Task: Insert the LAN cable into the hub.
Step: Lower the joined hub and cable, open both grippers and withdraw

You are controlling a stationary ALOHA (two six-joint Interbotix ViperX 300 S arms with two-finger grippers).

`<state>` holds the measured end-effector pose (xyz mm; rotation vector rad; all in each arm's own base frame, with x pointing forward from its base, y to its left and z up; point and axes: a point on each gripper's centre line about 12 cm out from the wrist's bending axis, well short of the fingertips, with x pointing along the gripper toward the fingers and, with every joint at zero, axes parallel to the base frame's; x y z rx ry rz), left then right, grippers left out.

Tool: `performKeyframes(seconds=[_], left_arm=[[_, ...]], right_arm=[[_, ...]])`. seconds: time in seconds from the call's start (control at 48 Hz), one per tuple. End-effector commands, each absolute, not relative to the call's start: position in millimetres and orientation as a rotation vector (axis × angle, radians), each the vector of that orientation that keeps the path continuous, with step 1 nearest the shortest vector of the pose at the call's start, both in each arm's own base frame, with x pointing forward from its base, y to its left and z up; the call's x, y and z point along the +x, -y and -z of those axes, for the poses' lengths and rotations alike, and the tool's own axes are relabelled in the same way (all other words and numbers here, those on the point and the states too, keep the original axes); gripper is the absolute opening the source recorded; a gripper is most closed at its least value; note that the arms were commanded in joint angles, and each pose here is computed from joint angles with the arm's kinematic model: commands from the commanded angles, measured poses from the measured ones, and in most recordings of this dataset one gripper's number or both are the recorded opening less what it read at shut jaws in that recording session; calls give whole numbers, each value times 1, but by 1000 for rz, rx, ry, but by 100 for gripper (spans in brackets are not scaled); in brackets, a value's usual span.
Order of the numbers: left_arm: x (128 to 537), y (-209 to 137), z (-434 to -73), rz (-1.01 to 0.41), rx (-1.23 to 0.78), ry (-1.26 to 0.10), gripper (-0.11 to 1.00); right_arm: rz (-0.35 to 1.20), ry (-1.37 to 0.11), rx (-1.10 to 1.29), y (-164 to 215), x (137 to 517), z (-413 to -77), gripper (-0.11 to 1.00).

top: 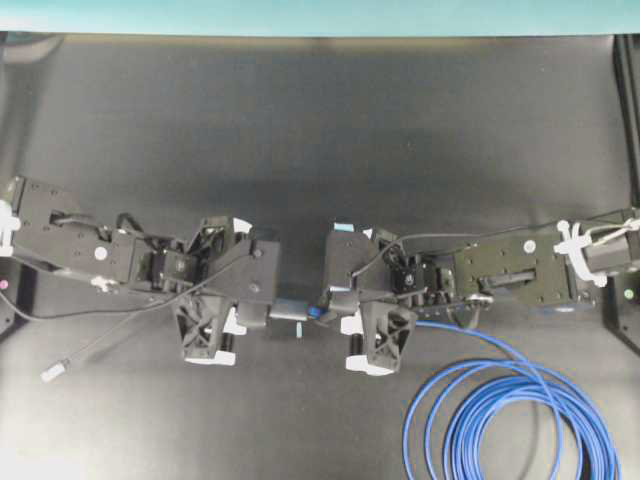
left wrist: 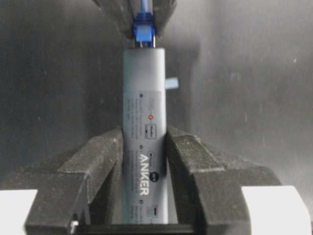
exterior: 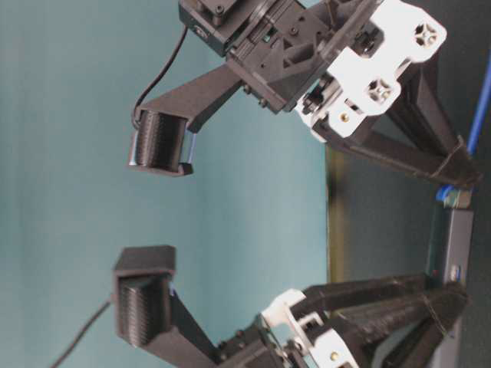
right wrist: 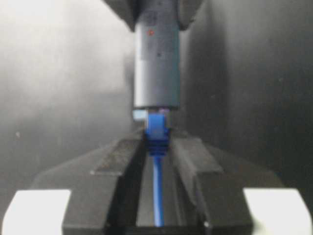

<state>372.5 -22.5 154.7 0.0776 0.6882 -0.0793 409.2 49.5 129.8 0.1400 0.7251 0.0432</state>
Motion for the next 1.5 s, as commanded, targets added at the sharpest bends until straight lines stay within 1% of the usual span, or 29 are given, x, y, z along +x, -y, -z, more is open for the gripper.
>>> performKeyframes(seconds=[0.0,0.271,0.5,0.521,0.542,0.667,0.75,0.771,0.813,0.896,0.938,1.0,1.021,1.167,1.48], left_arm=[[377,24,-169,83,79,-621,28],[377,26,-170,91,86,-620,28],[375,26,-167,88,81,-639,28],[374,26,-167,88,81,-640,28],[374,26,-167,86,79,-640,28],[374,23,-166,80,74,-644,29],[374,21,-166,71,65,-649,29],[373,20,-165,64,54,-658,30],[372,18,-164,54,38,-671,40],[369,16,-161,43,17,-702,66],[367,16,-159,37,9,-726,76],[363,15,-156,33,6,-762,88],[361,15,-155,33,6,-772,90],[353,15,-158,32,6,-782,87],[337,13,-194,31,4,-678,87]], right_arm=[[-36,-640,148,-44,420,-149,14],[-35,-648,149,-44,419,-147,14],[-31,-686,151,-44,414,-141,15],[-31,-691,151,-43,413,-141,18],[-31,-691,151,-43,413,-141,22],[-26,-695,159,-43,411,-140,57],[-25,-706,159,-42,409,-139,76],[-26,-709,159,-43,408,-138,79],[-26,-711,158,-43,406,-138,83],[-26,-709,158,-42,401,-138,83],[-25,-709,160,-42,398,-138,82],[-25,-708,160,-41,392,-141,82],[-24,-708,161,-41,389,-141,82],[-24,-711,161,-39,370,-145,82],[-43,-687,166,-43,340,-158,82]])
